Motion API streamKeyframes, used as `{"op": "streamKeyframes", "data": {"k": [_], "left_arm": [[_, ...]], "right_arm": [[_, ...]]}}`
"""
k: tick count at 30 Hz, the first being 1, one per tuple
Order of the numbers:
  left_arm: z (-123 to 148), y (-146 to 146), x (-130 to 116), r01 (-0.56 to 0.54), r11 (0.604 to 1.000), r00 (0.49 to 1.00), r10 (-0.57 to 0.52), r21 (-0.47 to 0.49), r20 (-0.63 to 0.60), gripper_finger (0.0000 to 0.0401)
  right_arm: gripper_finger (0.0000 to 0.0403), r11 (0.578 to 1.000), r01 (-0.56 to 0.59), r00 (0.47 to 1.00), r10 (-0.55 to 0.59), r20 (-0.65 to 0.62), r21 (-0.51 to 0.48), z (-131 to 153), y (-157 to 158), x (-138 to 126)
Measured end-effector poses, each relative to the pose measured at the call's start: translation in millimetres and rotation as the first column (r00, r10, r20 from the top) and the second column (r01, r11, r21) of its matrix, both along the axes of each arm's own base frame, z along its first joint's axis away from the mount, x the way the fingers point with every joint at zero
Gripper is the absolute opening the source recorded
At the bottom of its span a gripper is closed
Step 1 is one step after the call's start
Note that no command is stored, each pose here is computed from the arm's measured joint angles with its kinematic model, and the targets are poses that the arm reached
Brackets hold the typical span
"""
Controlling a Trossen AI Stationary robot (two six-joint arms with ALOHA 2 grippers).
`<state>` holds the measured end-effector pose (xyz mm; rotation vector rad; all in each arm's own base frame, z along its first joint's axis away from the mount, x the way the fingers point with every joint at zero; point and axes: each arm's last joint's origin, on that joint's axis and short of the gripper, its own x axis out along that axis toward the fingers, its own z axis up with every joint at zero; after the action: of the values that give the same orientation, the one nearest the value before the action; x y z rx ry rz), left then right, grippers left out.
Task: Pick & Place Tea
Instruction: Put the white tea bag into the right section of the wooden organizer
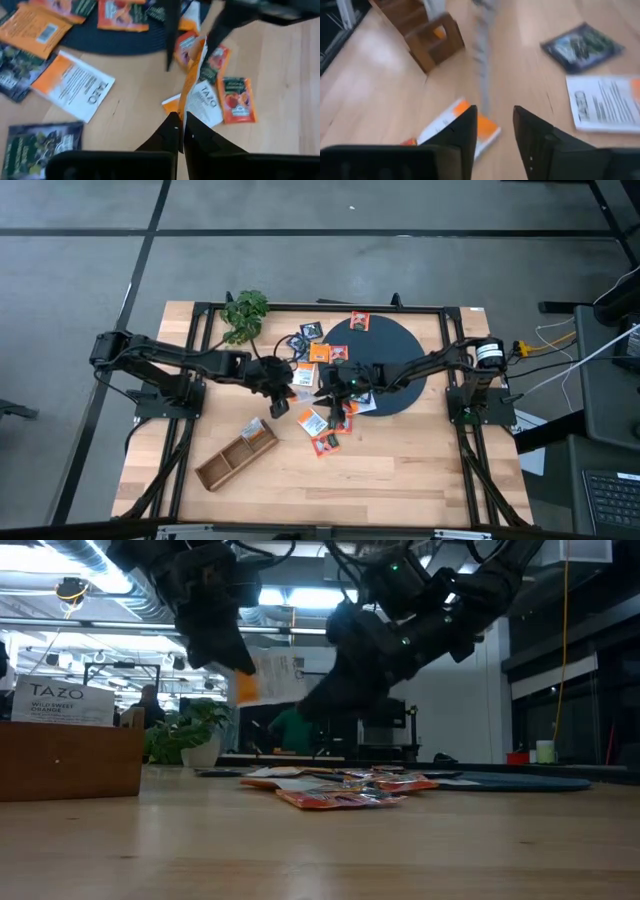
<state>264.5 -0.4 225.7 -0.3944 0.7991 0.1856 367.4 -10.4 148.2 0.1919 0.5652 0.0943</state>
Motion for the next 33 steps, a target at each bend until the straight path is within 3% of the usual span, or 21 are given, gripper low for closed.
{"op": "streamKeyframes", "data": {"k": [6, 9, 11, 14, 17, 27, 33], "left_arm": [[11.0, -10.7, -3.9, -0.026, 0.995, 0.995, 0.017, 0.093, 0.097, 0.0004], [10.3, -13.3, -12.9, -0.05, 0.996, 0.971, 0.03, 0.078, 0.237, 0.0004], [3.8, -12.7, -19.5, -0.066, 0.997, 0.931, 0.046, 0.043, 0.363, 0.0004], [-6.5, -9.3, -28.2, -0.089, 0.996, 0.82, 0.078, -0.01, 0.567, 0.0004], [-17.3, -6.5, -35.8, -0.103, 0.993, 0.721, 0.112, -0.053, 0.684, 0.0004], [-20.0, -5.8, -32.4, -0.123, 0.992, 0.591, 0.105, -0.039, 0.8, 0.0004], [-24.4, -5.9, -30.1, -0.126, 0.992, 0.605, 0.097, -0.025, 0.79, 0.0004]], "right_arm": [[0.0154, 1.0, 0.015, 1.0, -0.015, 0.0, 0.022, 0.1, 0.2, -16.8], [0.0155, 0.998, 0.031, 0.997, -0.035, 0.07, 0.055, 2.7, 0.8, -26.9], [0.0154, 0.996, 0.034, 0.986, -0.046, 0.162, 0.078, 5.5, 0.9, -28.7], [0.0154, 0.994, -0.006, 0.956, -0.026, 0.291, 0.108, 14.4, 1.9, -27.9], [0.0155, 0.994, -0.014, 0.94, -0.023, 0.341, 0.105, 20.6, 1.9, -25.1], [0.0155, 0.998, -0.018, 0.881, -0.01, 0.473, 0.055, 49.0, 1.4, -9.4], [0.0152, 0.999, -0.02, 0.862, -0.006, 0.506, 0.045, 60.5, 1.3, -3.0]]}}
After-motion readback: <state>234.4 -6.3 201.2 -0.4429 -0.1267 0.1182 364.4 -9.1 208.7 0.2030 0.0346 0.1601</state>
